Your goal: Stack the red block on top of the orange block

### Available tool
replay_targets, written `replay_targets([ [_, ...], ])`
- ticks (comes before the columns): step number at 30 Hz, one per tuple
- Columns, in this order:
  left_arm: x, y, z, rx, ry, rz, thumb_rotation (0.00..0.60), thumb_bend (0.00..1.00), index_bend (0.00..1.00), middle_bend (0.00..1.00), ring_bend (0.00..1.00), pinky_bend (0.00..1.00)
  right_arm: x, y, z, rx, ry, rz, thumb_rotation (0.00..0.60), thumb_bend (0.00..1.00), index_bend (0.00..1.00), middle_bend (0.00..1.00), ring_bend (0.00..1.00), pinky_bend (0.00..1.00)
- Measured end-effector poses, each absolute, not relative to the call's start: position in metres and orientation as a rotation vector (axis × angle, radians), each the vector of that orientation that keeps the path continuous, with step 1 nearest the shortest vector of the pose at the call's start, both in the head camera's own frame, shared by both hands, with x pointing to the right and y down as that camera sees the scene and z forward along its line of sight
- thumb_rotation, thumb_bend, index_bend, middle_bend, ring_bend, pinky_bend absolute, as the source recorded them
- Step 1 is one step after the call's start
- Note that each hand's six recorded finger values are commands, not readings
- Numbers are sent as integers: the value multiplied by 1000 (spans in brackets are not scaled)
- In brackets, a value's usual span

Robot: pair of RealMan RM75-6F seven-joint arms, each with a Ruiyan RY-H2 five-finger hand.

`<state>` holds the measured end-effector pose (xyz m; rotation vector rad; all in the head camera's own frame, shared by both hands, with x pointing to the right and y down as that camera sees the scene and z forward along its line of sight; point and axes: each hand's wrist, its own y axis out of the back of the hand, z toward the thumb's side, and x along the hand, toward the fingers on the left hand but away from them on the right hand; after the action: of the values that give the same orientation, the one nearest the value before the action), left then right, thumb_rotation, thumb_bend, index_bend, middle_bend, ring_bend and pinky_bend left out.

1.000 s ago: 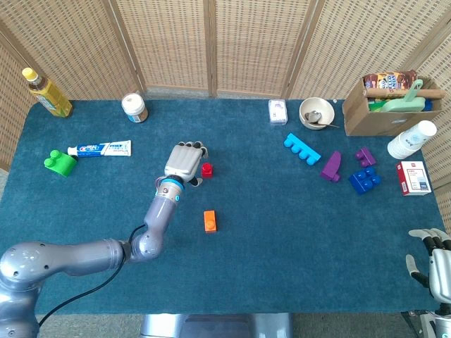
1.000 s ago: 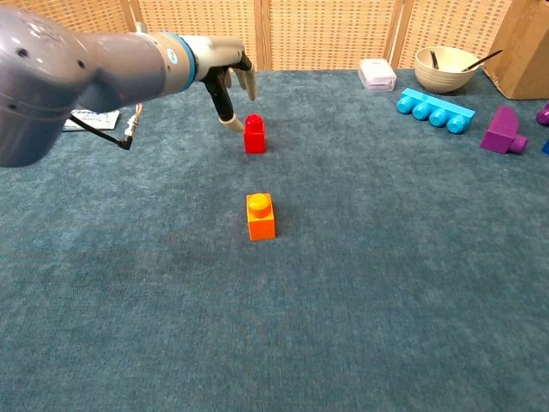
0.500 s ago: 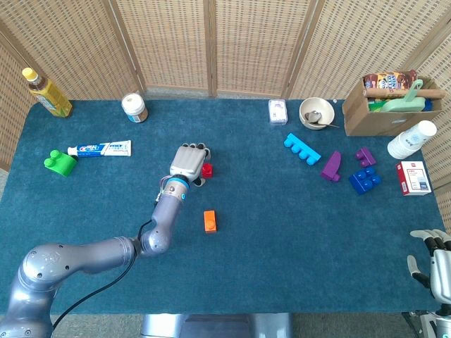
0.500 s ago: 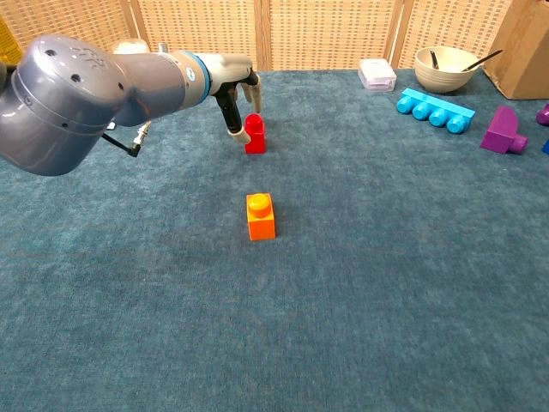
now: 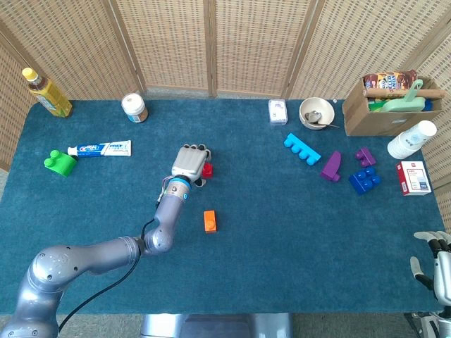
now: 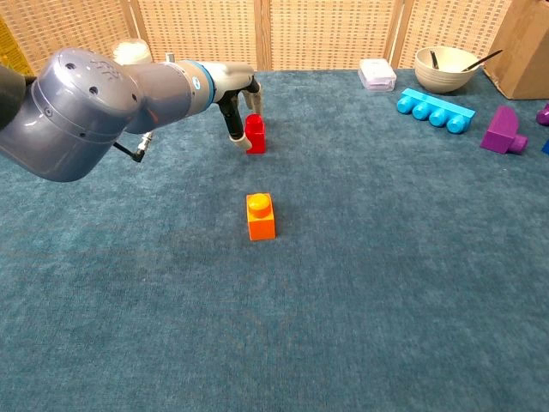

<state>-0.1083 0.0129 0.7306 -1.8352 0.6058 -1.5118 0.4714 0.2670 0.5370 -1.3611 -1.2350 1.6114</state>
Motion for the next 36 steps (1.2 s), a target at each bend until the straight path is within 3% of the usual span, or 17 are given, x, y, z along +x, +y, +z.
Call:
replay_targets([
  [14,-103,9,735,-1829,636,-1514,600,287,443,286,284,190,473,269,535,-1353,-1235,1619,600,323,326,354,249,341],
  [19,-100,11,737,-1822,635,-1515,600,299,490,316,314,241,475,271,535,-1348,-1241,1626,599,322,326,354,248,341],
  [36,-101,7,735,-1808,653,-1508,600,336,556,379,351,260,476,274,533,-1343,-1246,1626,600,323,326,354,248,340],
])
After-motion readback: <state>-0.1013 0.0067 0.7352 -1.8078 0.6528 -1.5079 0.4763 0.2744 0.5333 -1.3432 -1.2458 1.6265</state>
